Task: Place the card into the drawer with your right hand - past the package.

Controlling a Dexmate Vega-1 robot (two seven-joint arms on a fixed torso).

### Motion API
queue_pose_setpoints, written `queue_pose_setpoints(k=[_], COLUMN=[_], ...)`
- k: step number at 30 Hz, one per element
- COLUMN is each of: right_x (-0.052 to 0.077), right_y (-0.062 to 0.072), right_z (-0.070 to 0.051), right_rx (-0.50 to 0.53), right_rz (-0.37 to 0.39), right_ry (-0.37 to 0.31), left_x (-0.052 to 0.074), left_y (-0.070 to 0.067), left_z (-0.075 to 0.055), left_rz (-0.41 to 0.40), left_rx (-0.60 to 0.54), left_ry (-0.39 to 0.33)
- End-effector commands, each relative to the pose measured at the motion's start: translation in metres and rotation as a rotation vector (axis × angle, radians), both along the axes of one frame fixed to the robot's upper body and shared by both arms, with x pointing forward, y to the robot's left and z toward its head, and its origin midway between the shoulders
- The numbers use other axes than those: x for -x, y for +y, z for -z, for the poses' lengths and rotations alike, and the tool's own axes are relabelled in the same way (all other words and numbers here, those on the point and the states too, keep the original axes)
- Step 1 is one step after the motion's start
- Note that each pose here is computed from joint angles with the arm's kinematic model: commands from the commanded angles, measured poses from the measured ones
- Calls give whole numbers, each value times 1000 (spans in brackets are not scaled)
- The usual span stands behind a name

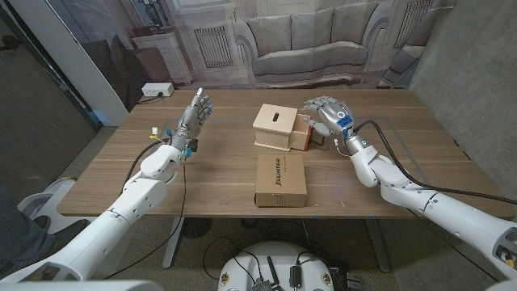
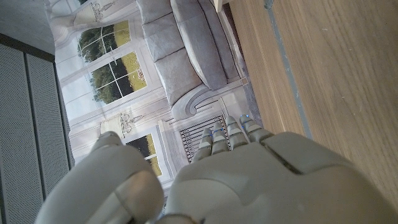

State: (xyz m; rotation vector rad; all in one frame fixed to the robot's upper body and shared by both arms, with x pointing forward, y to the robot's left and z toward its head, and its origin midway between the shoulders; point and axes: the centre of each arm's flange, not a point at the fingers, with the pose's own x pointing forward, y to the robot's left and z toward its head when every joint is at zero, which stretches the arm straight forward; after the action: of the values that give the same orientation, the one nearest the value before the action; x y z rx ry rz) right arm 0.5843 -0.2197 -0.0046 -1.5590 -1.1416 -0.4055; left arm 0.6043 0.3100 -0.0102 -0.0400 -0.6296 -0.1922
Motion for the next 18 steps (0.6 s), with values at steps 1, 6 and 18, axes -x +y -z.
queue_pose_setpoints(k=[1, 6, 18], right_x=[18, 23, 30], right_y=[6, 10, 7], right_z=[-10, -13, -22], right_rx=[-42, -43, -47], right_rz=[-27, -39, -34], right_ry=[29, 29, 25], left_x=[0, 2, -1], left_y=[4, 7, 8], left_z=[4, 5, 9], left_rz=[6, 5, 17], left_rx=[6, 9, 7], left_ry=[-3, -5, 6])
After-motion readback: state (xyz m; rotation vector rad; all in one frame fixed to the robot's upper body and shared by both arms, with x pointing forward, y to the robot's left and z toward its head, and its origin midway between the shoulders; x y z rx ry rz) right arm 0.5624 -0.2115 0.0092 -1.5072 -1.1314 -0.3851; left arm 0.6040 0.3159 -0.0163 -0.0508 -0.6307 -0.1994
